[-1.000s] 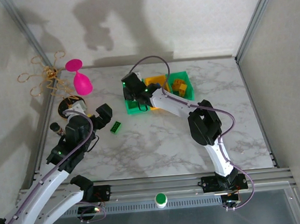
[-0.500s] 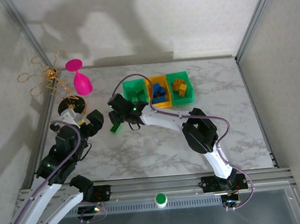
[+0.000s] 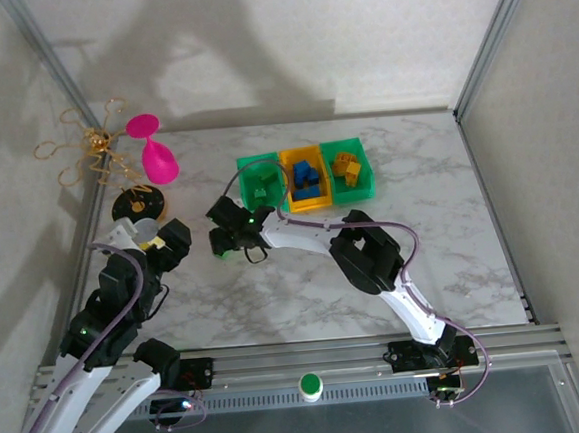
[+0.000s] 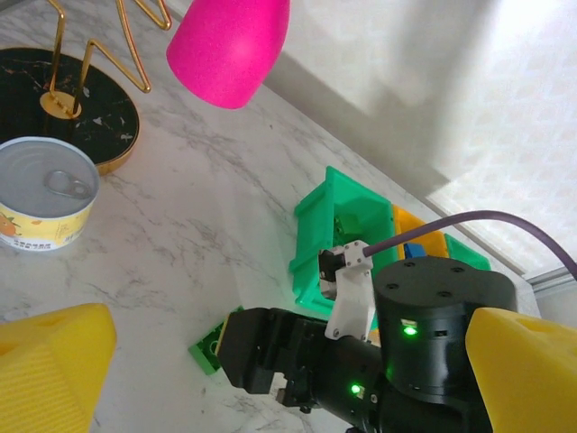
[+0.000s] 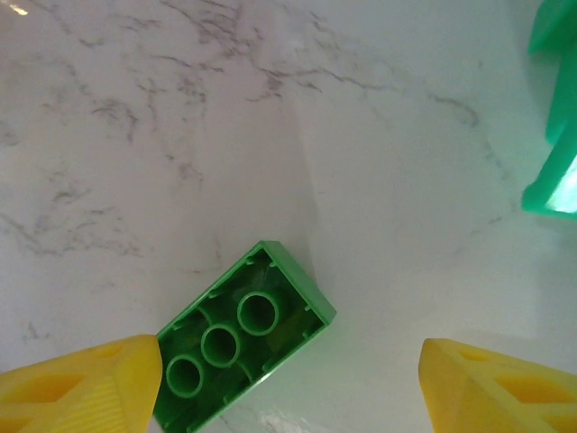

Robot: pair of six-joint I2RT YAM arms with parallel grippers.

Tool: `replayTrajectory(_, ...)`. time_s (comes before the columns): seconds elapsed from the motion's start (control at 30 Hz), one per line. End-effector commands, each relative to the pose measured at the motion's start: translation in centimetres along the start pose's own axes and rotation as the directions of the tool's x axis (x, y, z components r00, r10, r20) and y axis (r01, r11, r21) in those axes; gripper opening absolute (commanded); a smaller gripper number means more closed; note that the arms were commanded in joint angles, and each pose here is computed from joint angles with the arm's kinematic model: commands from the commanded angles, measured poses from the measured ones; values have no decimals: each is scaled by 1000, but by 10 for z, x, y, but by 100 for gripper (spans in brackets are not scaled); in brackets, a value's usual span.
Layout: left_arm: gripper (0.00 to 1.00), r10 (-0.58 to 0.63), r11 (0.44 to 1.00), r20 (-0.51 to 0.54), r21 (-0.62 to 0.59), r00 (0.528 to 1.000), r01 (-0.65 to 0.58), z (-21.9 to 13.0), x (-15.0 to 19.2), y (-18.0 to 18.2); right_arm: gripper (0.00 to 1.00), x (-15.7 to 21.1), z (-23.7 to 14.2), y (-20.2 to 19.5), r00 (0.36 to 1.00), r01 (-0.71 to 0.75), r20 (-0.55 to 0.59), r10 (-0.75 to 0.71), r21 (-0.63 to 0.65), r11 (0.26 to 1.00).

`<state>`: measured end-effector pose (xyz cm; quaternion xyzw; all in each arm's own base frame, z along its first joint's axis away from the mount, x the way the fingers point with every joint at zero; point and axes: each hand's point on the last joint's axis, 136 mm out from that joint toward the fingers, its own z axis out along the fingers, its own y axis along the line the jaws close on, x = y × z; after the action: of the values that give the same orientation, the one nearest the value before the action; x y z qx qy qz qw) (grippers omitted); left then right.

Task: Sort the legos into containers by color
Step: Pick up the lego from the center of the table.

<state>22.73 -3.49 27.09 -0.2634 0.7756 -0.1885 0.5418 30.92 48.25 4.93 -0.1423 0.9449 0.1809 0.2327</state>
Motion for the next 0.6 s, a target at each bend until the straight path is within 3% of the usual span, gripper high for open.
replayTrajectory(0.0, 100, 3, 999, 23, -35, 1000, -2, -5, -7, 7, 78, 3, 3, 17, 995, -97, 8, 97, 1, 995)
replayTrajectory(0.3, 100, 5, 999, 26, -35, 1000, -4, -5, -5, 10, 79, 9, 19, 12, 990, -137, 32, 134, 105, 985)
replayTrajectory(0.57, 100, 8, 999, 33, -33, 999, -7, -5, -6, 9, 68, 9, 15, -8, 995, -82, 65, 69, 215, 973)
